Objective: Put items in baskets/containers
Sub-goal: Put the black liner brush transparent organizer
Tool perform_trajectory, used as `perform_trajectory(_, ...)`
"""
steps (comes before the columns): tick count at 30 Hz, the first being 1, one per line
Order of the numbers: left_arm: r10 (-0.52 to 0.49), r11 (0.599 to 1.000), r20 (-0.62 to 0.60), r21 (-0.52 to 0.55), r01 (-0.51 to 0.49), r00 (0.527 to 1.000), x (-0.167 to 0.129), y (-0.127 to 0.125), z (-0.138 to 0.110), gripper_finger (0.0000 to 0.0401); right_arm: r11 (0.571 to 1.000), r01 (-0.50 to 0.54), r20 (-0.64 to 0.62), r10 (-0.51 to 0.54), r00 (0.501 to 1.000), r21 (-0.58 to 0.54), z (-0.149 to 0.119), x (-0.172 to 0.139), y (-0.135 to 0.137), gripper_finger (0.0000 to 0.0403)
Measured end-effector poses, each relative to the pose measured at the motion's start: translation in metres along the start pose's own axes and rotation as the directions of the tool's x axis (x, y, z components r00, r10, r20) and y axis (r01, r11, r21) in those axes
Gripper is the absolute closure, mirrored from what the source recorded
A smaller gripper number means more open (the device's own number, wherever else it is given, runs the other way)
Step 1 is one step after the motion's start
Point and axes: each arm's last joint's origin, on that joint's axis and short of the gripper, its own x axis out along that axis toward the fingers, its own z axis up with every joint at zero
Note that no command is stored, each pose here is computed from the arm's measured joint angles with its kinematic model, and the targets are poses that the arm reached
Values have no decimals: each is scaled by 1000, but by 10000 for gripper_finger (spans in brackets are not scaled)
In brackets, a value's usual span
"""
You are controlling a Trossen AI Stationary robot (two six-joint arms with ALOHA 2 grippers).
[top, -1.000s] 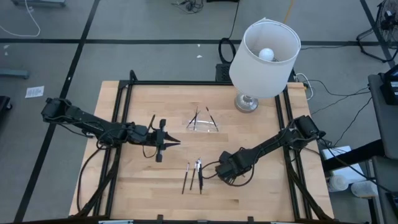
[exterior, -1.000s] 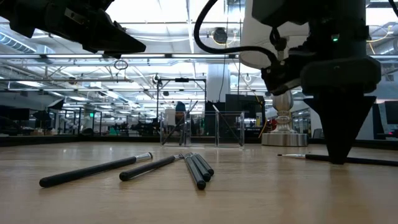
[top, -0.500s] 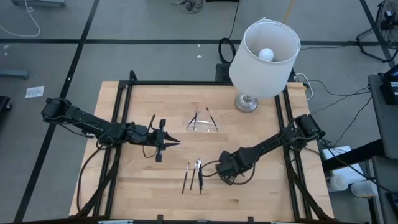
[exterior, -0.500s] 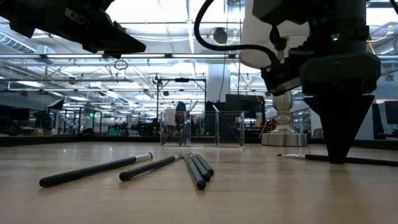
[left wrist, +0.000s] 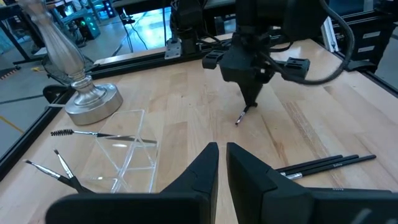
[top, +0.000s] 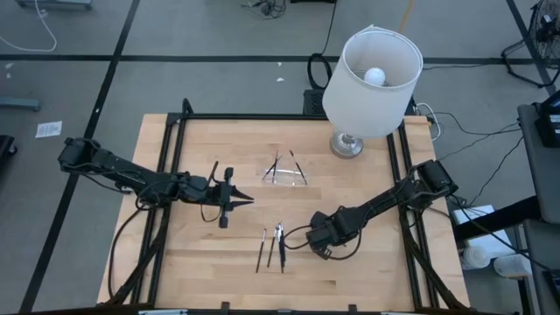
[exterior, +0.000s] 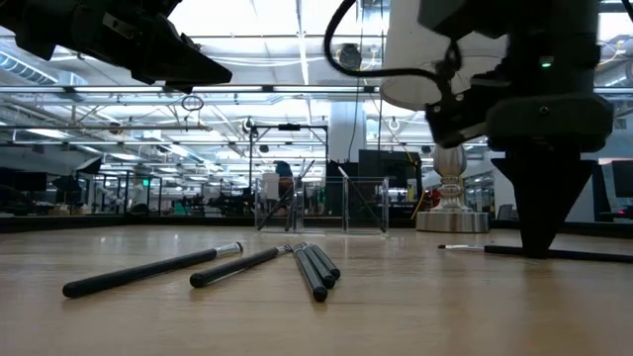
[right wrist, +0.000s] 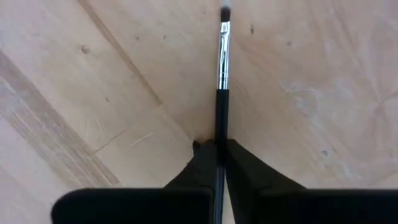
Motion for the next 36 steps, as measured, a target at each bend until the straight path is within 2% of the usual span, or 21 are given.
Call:
perform_trajectory(3, 0, 1000, 0, 0, 0, 1000, 0, 0, 0, 359, 999, -35, 134, 36, 990, -6, -1, -20, 1, 399)
perform_trajectory(5, 0, 1000, 0, 0, 0, 1000, 0, 0, 0, 359, 1000, -1, 219, 3, 976, -8, -3, -30, -4, 399)
perform_trajectory(10, 0, 1000, 4, -1, 0, 1000, 0, 0, 0, 359, 998, -60, 490, 49, 870, 7, -7, -74, -7, 400)
perform_trajectory(12, 1, 1000, 5, -1, -1, 1000, 0, 0, 0, 359, 998, -52, 602, 53, 797, -20, -11, -85, -4, 401)
perform_trajectory(15, 1, 1000, 5, -1, -1, 1000, 0, 0, 0, 359, 999, -42, 780, 52, 624, -33, -11, -107, 2, 401)
perform_trajectory(16, 1, 1000, 5, -1, -1, 1000, 0, 0, 0, 359, 999, -31, 812, 54, 581, -44, -11, -111, 5, 401)
perform_trajectory(20, 1, 1000, 5, 3, -1, 1000, 0, 0, 0, 359, 997, -1, 886, 69, 458, -77, -11, -122, 18, 402)
perform_trajectory(24, 1, 1000, 4, 2, -1, 1000, 0, 0, 0, 359, 996, 15, 921, 80, 381, -93, -10, -116, 24, 402)
perform_trajectory(27, 0, 1000, -4, 11, 0, 1000, 0, 0, -1, 359, 995, -11, 938, 96, 333, -98, -16, -97, 21, 402)
perform_trajectory(33, 13, 999, -6, 53, -12, 1000, 1, 2, -1, 359, 997, -55, 980, 60, 190, -50, -25, -76, 2, 402)
perform_trajectory(36, 19, 999, 7, 29, -20, 1000, 1, 4, 0, 359, 997, -42, 986, 66, 155, -61, -29, -70, -5, 402)
